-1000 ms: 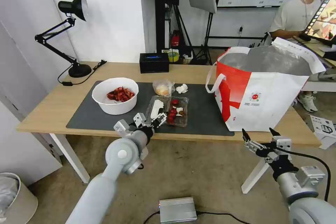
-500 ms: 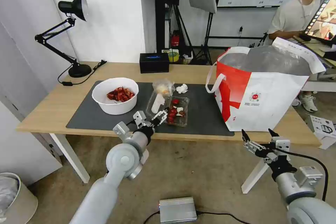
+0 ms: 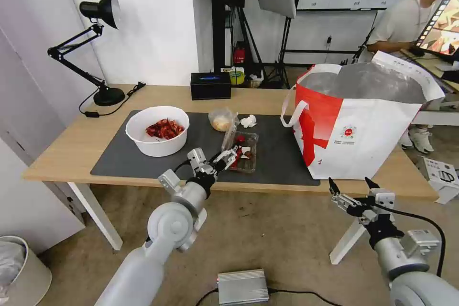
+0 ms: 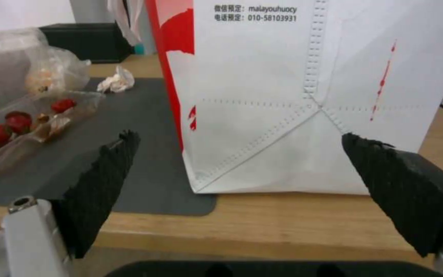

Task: Pick up the trash from the table and place it into the takeout bag.

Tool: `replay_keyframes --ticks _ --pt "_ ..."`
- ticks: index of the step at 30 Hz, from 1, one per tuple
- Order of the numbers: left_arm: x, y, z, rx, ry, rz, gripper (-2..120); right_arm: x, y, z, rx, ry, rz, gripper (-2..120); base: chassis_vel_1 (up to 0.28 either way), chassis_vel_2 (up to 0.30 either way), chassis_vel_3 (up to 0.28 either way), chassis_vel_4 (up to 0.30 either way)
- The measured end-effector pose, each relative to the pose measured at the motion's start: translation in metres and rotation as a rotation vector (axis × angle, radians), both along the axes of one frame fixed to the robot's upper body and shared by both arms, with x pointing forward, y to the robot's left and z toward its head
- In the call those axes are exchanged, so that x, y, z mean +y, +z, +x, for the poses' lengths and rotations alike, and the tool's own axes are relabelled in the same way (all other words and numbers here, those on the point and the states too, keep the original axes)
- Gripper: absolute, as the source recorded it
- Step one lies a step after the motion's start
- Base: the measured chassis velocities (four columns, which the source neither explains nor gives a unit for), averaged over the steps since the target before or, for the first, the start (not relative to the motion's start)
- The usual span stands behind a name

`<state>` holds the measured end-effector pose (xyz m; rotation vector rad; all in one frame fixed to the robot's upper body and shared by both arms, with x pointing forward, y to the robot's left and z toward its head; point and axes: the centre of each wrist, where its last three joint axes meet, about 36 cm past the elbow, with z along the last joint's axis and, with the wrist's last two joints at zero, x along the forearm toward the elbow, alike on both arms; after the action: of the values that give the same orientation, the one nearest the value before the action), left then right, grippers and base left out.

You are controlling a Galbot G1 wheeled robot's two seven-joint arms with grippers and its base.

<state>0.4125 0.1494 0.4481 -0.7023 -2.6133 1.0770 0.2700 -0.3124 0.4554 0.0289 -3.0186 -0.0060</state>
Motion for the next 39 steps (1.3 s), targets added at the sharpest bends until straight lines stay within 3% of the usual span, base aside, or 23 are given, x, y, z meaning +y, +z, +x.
replay_keyframes --ticks 8,12,13,14,17,19,21,23,25,29,33,34,39 --pt "-0.002 -0.009 0.009 -0.106 -0.094 0.051 100 -0.001 -0.006 0.003 0.009 -0.012 0.014 100 0.000 0.000 0.000 0.000" --pt "0.001 -0.017 0.014 -0.148 -0.118 0.124 100 -0.001 -0.009 0.002 0.013 -0.020 0.020 100 0.000 0.000 0.000 0.000" --pt "0.003 -0.022 0.020 -0.177 -0.122 0.185 100 -0.001 -0.010 0.002 0.014 -0.023 0.024 100 0.000 0.000 0.000 0.000" --pt "0.003 -0.022 0.020 -0.177 -0.122 0.185 100 -0.001 -0.010 0.002 0.014 -0.023 0.024 100 0.000 0.000 0.000 0.000" --pt "0.006 -0.027 0.026 -0.209 -0.119 0.246 93 0.001 -0.011 0.002 0.015 -0.025 0.032 100 0.000 0.000 0.000 0.000" --pt "0.013 -0.031 0.038 -0.268 -0.115 0.336 82 0.004 -0.012 0.001 0.015 -0.031 0.057 100 0.000 0.000 0.000 0.000" --pt "0.013 -0.031 0.039 -0.272 -0.114 0.342 82 0.004 -0.012 0.001 0.016 -0.031 0.059 100 0.000 0.000 0.000 0.000" --pt "0.022 -0.032 0.050 -0.318 -0.107 0.413 65 0.009 -0.010 0.000 0.015 -0.026 0.109 100 0.000 0.000 0.000 0.000" --pt "0.024 -0.033 0.052 -0.330 -0.108 0.432 63 0.010 -0.009 0.000 0.014 -0.021 0.133 100 0.000 0.000 0.000 0.000" --pt "0.032 -0.035 0.056 -0.376 -0.124 0.514 44 0.017 -0.004 0.004 0.008 0.021 0.285 100 0.000 0.000 0.000 0.000" --pt "0.035 -0.037 0.056 -0.386 -0.133 0.535 32 0.019 -0.002 0.008 -0.008 0.043 0.335 100 0.000 0.000 0.000 0.000" --pt "0.036 -0.038 0.054 -0.390 -0.147 0.541 25 0.021 -0.001 0.011 -0.012 0.061 0.390 100 0.000 0.000 0.000 0.000" --pt "0.037 -0.042 0.052 -0.397 -0.173 0.555 14 0.028 0.000 0.016 -0.010 0.090 0.503 100 0.000 0.000 0.000 0.000"
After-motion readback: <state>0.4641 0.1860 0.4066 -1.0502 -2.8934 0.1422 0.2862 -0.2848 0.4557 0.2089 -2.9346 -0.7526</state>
